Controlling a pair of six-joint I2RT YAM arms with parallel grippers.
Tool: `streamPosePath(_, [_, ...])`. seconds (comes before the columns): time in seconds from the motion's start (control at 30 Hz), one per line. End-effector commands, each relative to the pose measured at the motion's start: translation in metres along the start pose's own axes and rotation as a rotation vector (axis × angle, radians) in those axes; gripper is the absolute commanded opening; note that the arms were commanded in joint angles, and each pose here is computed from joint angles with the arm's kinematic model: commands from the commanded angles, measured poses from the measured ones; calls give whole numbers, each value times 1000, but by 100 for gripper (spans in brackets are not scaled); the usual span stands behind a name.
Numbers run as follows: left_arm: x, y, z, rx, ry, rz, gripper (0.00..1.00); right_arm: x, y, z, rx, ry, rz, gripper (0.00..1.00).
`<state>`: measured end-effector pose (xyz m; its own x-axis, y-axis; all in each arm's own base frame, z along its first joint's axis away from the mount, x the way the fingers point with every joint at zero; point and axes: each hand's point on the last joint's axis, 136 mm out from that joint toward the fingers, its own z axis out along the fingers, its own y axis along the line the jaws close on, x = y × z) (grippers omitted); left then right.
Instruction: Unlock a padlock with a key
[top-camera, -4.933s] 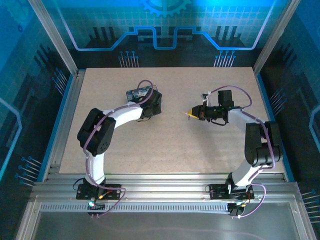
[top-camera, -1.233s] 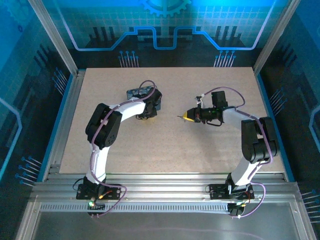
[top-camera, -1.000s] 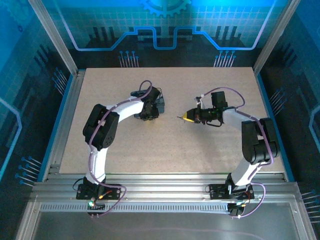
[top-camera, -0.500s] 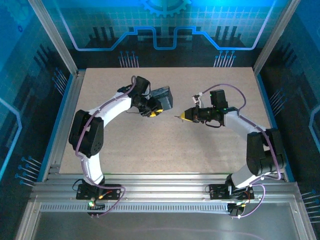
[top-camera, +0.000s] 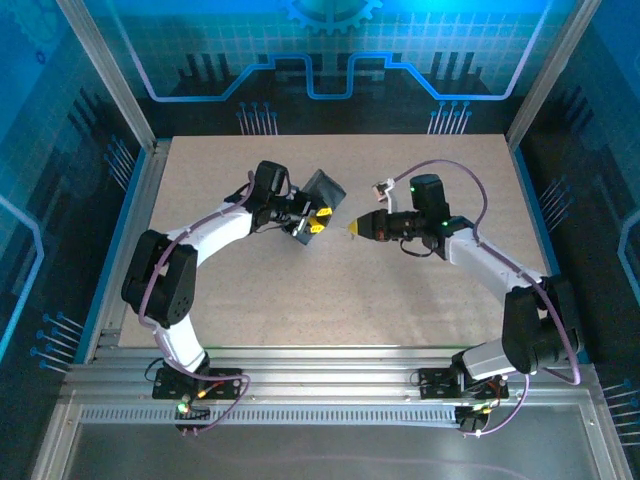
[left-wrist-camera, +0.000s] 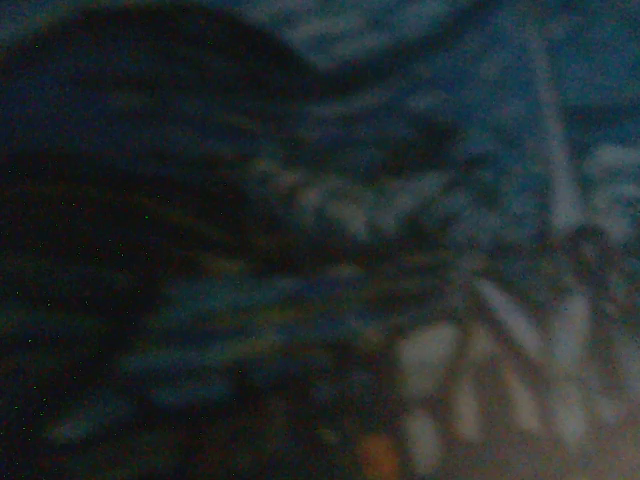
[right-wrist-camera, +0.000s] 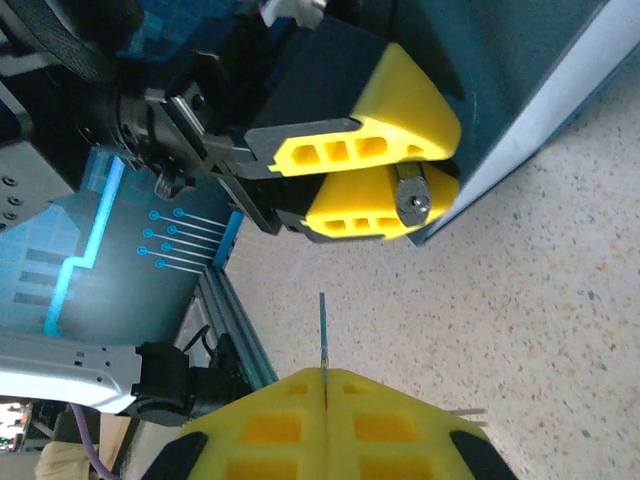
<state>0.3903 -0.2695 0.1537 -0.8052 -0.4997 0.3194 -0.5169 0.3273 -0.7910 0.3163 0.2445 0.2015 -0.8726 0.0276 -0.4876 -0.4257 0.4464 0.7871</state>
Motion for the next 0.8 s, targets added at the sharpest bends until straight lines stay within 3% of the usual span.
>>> streamPosePath(0.0, [18, -42, -20, 146, 35, 27, 0, -19, 4, 7, -9, -42, -39, 0])
streamPosePath(0.77, [27, -23, -22, 124, 75, -156, 0, -22, -13, 10, 105, -114, -294, 0])
